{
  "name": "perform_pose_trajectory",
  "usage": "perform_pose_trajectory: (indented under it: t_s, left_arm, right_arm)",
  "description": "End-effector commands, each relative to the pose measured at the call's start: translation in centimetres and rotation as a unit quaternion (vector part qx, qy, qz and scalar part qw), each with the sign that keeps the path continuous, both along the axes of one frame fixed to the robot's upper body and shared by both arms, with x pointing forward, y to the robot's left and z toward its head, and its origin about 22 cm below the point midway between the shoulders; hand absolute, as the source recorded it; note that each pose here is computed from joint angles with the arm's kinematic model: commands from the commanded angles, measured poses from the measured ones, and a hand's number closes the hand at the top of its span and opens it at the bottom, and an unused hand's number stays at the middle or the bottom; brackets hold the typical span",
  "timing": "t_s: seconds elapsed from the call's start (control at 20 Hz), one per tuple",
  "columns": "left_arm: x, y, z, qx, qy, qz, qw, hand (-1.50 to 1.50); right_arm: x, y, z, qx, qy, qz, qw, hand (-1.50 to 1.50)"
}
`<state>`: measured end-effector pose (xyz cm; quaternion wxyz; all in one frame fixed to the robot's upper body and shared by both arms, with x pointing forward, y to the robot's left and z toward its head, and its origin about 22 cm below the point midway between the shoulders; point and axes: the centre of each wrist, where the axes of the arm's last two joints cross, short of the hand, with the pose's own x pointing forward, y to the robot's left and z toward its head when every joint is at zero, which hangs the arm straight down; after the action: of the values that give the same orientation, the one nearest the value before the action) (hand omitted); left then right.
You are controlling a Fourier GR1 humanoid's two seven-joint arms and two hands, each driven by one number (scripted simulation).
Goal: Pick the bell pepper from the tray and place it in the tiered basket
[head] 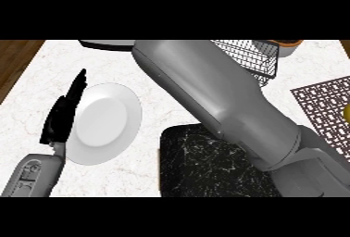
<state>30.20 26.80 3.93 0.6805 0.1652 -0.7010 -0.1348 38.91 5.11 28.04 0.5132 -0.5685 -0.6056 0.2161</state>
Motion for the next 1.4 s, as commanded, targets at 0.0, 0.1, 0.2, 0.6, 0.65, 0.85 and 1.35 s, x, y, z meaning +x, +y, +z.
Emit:
perform_pose_trajectory:
  t_s: [0.0, 0.1, 0.2, 0.6, 0.65, 0.85, 1.35]
  left_arm:
    - [-1.3, 0.1, -1.1, 0.004, 0.007, 0.020, 0.9998, 0.00]
    - [-0.6, 0.9, -0.5, -0.002, 0.004, 0.018, 0.9998, 0.00]
    - [-0.6, 0.8, 0.3, -0.007, 0.006, 0.012, 0.9999, 0.00]
    - [-1.5, 2.5, -0.3, 0.000, 0.002, 0.032, 0.9995, 0.00]
    - [-1.0, 2.7, 1.1, -0.005, 0.005, 0.037, 0.9993, 0.00]
    - [-1.6, 2.3, -0.5, 0.002, 0.009, 0.033, 0.9994, 0.00]
    - [-1.1, 1.6, 0.2, -0.004, -0.003, 0.038, 0.9993, 0.00]
  right_arm:
    - [1.6, -0.6, -1.8, -0.014, 0.026, -0.077, 0.997, 1.50]
    - [2.0, -0.4, -1.3, -0.039, 0.027, -0.110, 0.993, 1.50]
    - [3.0, -1.2, -1.8, -0.088, 0.041, -0.142, 0.985, 1.50]
    - [5.4, -4.7, -2.6, -0.114, 0.065, -0.152, 0.980, 1.50]
    - [5.1, -4.3, -2.4, -0.120, 0.081, -0.134, 0.980, 1.50]
    - [6.0, -6.1, -2.5, -0.108, 0.101, -0.108, 0.983, 1.50]
    - [5.7, -6.6, -8.5, 0.058, 0.162, -0.087, 0.981, 1.50]
